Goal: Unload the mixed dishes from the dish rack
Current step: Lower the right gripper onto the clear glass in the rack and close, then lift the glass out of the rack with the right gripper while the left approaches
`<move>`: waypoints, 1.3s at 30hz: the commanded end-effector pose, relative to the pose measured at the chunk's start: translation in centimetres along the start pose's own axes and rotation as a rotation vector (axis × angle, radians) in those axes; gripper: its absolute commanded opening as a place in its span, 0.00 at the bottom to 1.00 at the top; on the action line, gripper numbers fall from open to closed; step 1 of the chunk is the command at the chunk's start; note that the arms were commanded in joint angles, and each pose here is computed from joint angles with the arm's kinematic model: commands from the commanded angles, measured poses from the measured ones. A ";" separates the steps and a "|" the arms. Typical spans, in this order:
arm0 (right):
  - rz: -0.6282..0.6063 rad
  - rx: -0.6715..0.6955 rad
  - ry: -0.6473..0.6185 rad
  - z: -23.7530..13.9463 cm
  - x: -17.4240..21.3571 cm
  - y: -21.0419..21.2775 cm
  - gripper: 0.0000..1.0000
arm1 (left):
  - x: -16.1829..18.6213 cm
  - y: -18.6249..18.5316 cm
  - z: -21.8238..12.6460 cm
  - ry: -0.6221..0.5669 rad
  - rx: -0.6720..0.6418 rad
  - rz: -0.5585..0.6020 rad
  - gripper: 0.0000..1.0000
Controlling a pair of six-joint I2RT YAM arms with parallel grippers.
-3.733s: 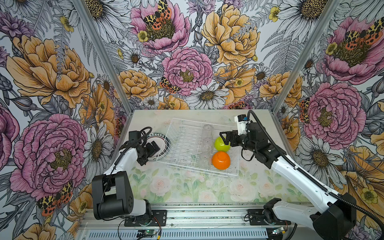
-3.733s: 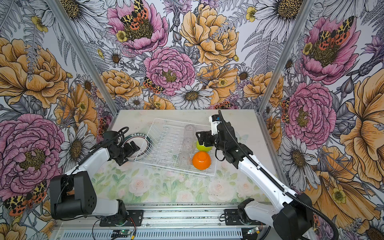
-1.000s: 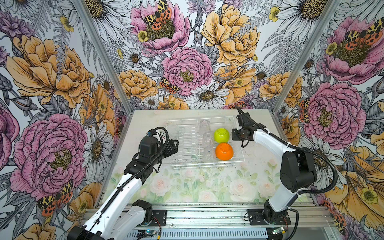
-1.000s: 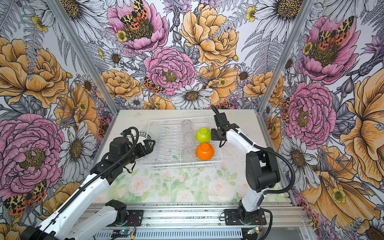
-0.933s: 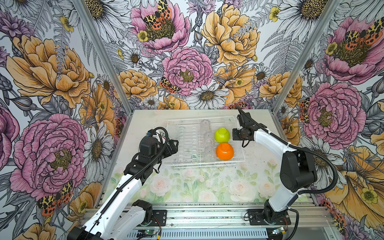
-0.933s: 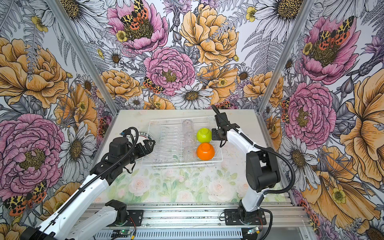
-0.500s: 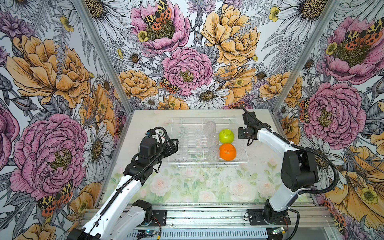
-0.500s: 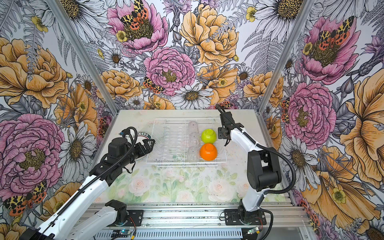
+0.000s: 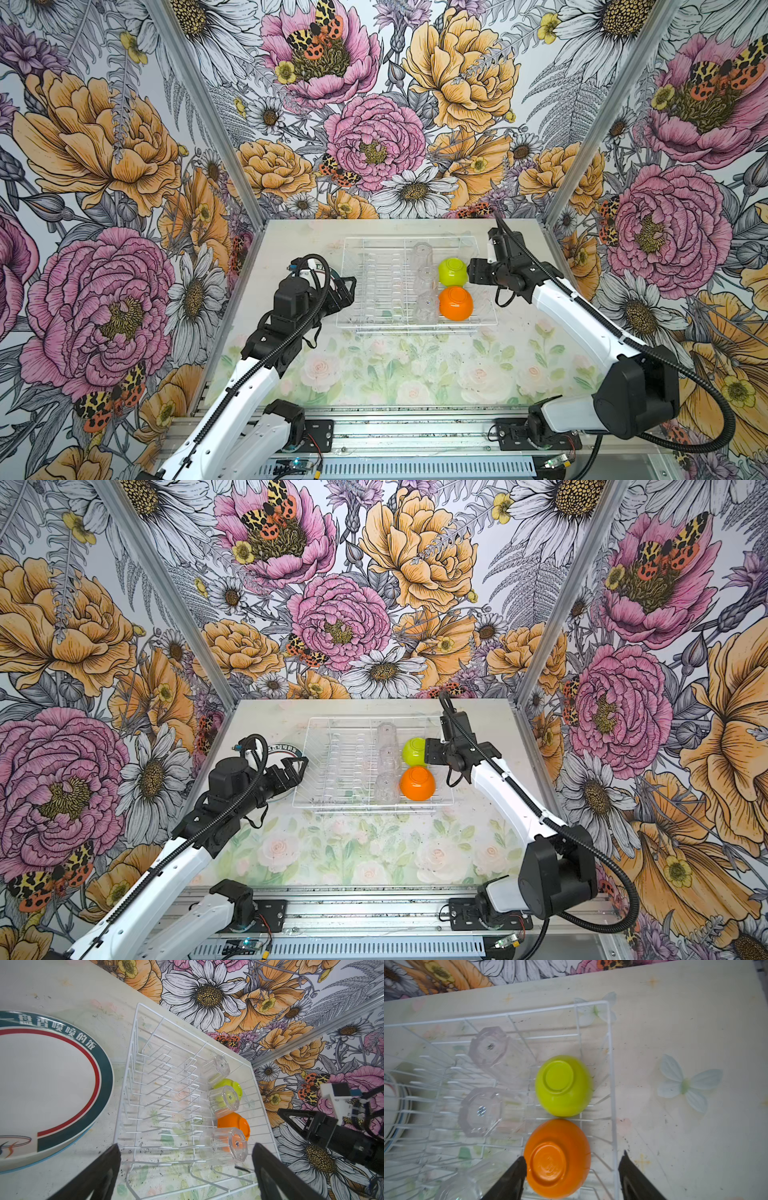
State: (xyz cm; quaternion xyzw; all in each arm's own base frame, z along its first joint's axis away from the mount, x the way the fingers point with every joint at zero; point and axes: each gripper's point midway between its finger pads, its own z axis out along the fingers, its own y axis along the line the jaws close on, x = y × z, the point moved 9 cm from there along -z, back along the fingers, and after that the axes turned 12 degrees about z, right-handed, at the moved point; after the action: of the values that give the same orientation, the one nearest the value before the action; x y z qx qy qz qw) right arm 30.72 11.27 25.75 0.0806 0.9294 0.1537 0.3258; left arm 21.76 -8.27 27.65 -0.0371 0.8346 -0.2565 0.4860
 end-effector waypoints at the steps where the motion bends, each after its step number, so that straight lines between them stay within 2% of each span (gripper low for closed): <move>1: -0.004 -0.137 0.079 -0.7 2.5 3.6 0.75 | -1.1 -1.3 -0.5 -0.045 0.084 -0.002 0.99; 4: -0.029 -0.183 0.127 -0.5 4.0 6.1 0.76 | -1.4 -1.8 -0.6 -0.050 0.118 0.003 0.99; 7: -0.068 -0.167 0.139 0.2 5.1 7.8 0.79 | -1.8 -2.2 -0.6 -0.070 0.151 0.008 0.99; 12: -0.074 -0.117 0.188 2.4 6.3 8.6 0.81 | -2.7 -3.3 -0.5 -0.077 0.235 0.072 0.99; 17: -0.099 -0.050 0.219 3.6 7.0 8.9 0.84 | -2.8 -3.6 -0.2 -0.065 0.255 0.098 0.99; 23: -0.110 -0.014 0.256 5.3 7.5 9.1 0.84 | -1.9 -3.0 1.2 -0.063 0.273 0.053 0.99; 30: -0.121 0.030 0.292 6.8 8.1 8.9 0.83 | -1.6 -2.1 3.1 0.002 0.268 0.006 0.99; 35: -0.133 0.051 0.298 7.4 8.2 8.9 0.78 | -1.5 -1.5 3.7 0.009 0.257 -0.019 0.99; 37: -0.131 0.034 0.305 7.4 8.0 9.1 0.68 | -1.5 -1.4 3.8 0.013 0.256 -0.025 0.99; 39: -0.120 0.014 0.309 7.3 7.6 9.2 0.63 | -1.5 -1.4 4.0 0.014 0.249 -0.028 0.99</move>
State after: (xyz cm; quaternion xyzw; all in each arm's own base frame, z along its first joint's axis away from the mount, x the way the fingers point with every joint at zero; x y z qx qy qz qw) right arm 29.43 23.33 18.51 -0.0005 0.9735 0.1306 0.1879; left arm 25.29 -10.54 27.86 0.0151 0.8058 -0.3539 0.4745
